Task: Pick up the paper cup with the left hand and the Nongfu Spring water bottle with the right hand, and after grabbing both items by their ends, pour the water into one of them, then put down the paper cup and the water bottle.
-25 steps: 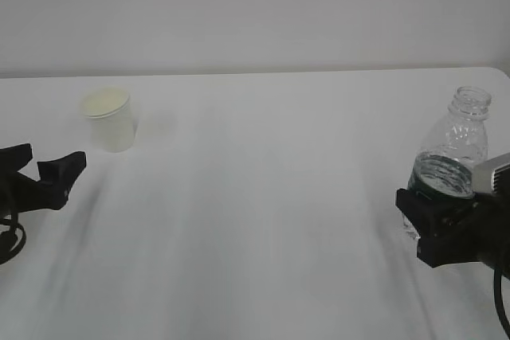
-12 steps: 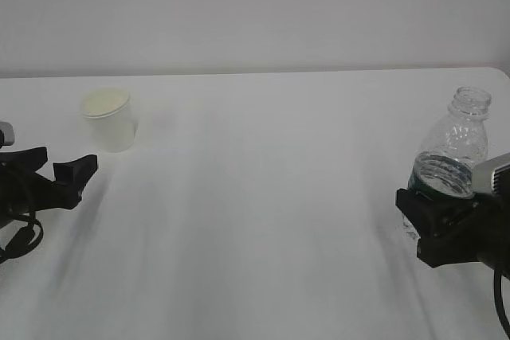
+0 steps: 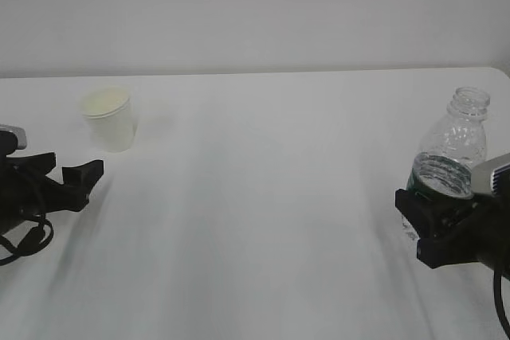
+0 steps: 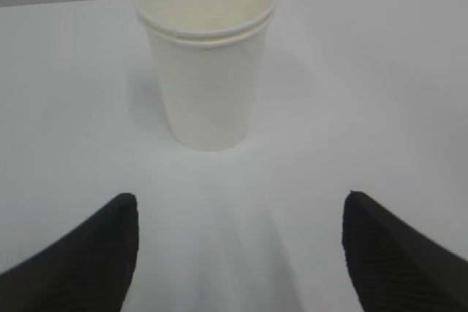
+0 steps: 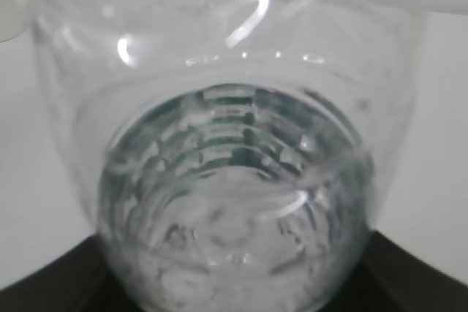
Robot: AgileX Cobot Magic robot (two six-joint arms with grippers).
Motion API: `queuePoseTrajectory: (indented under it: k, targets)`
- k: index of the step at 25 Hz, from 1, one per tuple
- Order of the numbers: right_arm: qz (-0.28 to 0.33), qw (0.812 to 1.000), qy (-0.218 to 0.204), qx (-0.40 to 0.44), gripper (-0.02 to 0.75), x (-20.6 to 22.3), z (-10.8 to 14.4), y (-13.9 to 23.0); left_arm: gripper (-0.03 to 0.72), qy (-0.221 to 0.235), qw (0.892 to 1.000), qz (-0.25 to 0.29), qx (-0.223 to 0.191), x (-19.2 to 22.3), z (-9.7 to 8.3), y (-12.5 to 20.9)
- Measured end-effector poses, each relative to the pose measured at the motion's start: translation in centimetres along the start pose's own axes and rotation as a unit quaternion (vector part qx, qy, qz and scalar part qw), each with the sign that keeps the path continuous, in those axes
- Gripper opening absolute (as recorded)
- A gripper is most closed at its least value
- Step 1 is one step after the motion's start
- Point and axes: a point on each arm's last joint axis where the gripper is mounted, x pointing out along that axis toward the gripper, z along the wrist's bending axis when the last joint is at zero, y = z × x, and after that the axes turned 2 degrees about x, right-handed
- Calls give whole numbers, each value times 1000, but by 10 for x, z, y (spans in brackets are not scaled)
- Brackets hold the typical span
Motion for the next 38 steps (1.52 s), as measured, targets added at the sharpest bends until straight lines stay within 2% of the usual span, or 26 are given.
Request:
queuePoseTrajectory:
  k: [15,24,38]
  targets:
    - [0,1000,-1,0,449,0,0,0,613,6,1000,-22,-15,33,5,-3]
    - [0,1000,-1,0,449,0,0,0,610,24,998,-51,-3,48,4,-16]
    - [0,1000,-1,0,449,0,0,0,610,12,999,-40,-12,59,8,-4]
